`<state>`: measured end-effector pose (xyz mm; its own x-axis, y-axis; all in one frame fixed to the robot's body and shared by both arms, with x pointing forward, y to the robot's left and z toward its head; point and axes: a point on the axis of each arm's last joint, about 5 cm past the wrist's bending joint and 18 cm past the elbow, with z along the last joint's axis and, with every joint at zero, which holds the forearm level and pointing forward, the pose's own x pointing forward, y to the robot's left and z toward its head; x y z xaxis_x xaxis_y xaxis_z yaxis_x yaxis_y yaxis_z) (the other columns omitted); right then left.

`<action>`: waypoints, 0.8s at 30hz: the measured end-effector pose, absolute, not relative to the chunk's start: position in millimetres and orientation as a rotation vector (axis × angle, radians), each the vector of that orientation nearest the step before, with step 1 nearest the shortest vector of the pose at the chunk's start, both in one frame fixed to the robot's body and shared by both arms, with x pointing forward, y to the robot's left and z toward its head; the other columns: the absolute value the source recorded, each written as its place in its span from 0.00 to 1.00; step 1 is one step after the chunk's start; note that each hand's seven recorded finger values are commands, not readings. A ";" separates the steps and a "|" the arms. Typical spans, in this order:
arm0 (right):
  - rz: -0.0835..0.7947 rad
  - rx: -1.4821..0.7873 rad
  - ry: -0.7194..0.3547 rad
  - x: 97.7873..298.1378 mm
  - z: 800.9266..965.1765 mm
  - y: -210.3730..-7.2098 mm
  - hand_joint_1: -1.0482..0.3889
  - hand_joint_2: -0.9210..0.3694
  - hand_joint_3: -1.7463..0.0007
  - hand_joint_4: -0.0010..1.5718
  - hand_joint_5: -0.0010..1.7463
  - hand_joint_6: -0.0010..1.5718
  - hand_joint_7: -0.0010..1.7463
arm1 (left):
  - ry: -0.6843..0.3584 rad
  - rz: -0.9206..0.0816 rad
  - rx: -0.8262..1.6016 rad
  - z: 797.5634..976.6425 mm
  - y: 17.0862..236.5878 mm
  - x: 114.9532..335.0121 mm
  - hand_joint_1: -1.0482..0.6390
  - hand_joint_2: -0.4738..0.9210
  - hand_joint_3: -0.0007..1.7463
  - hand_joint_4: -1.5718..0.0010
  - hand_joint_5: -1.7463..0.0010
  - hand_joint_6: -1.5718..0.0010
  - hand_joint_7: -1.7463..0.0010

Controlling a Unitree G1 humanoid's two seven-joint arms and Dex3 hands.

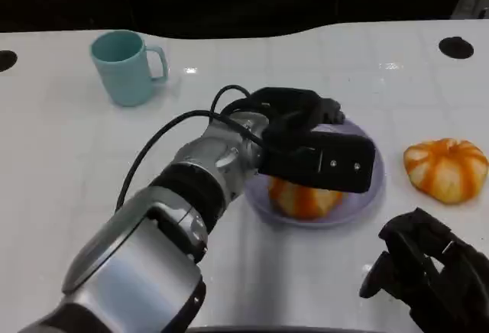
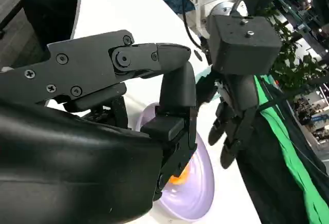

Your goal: Grasp the bread from the table and place it into the plate.

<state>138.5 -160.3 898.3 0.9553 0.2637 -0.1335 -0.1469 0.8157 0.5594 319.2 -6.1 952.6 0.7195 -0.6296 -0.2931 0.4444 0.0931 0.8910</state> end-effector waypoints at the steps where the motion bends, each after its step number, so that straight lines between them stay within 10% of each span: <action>1: 0.220 0.577 0.209 138.5 898.3 -160.5 0.37 0.00 0.86 0.36 0.99 0.33 0.83 | -0.170 -0.815 1.252 953.1 -5.6 319.6 0.12 1.00 0.21 0.89 0.98 0.86 1.00; 15: 0.227 0.574 0.200 140.8 898.6 -162.5 0.37 0.00 0.86 0.36 1.00 0.33 0.83 | -0.115 -0.829 1.035 970.3 20.8 335.3 0.11 1.00 0.25 0.90 0.98 0.88 0.99; 24: 0.225 0.575 0.202 141.3 897.9 -162.9 0.36 0.00 0.86 0.36 1.00 0.32 0.85 | -0.142 -0.825 0.573 956.3 54.2 333.8 0.20 1.00 0.22 0.73 0.89 0.73 0.94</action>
<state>141.3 -162.9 897.9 0.9559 0.2656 -0.1255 -0.1535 0.8159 0.5574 333.8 54.2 956.3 0.6786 -0.7279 -0.0983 0.6534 0.5371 0.5334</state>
